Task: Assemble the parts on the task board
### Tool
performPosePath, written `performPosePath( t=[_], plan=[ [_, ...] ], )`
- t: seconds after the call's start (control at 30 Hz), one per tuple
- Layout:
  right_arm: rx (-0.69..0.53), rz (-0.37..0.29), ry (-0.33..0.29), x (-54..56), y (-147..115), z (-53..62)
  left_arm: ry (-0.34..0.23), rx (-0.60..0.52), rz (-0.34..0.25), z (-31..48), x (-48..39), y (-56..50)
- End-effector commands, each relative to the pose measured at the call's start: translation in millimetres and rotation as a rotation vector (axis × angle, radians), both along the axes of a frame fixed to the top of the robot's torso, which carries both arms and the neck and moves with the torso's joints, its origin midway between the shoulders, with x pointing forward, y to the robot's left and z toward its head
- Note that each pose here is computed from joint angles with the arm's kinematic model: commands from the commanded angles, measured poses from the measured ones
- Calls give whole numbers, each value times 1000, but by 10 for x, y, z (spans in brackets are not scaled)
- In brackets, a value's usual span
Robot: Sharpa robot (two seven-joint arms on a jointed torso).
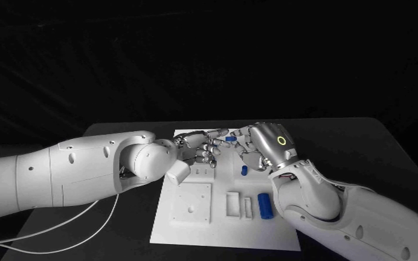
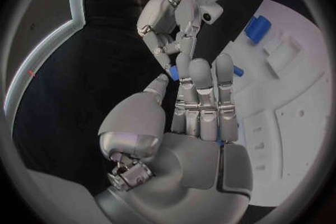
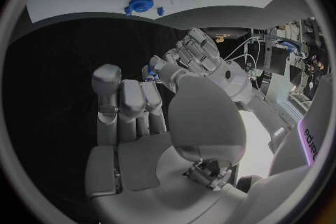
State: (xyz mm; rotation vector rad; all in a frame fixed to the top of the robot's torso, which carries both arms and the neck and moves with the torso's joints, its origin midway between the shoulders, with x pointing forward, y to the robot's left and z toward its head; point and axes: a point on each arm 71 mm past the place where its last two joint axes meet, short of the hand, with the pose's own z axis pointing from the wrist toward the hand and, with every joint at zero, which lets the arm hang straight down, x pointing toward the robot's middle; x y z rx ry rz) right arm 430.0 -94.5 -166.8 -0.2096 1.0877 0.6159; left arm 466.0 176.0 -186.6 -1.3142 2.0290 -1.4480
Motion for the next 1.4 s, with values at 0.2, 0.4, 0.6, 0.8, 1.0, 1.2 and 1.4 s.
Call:
performPosePath(
  t=[0.2, 0.4, 0.6, 0.8, 1.0, 1.2, 1.4],
  plan=[
    [-7, 8, -16, -23, 35, 16, -1, -11, -2, 7, 4, -28],
    [-10, 10, -14, -22, 43, 11, -1, -13, -1, 6, 8, -33],
    [-8, 14, -13, -31, 56, 10, -1, -15, 0, 6, 11, -33],
    [-5, 18, -13, -46, 62, 10, -1, -15, 3, 5, 17, -26],
    [-8, 21, -11, -52, 66, 5, -1, -17, 1, 3, 17, -31],
    [-14, 27, -9, -53, 74, -1, 0, -22, -2, -7, 14, -43],
    [-36, 39, 4, -50, 87, -21, 2, -27, -2, -14, 12, -51]
  ],
)
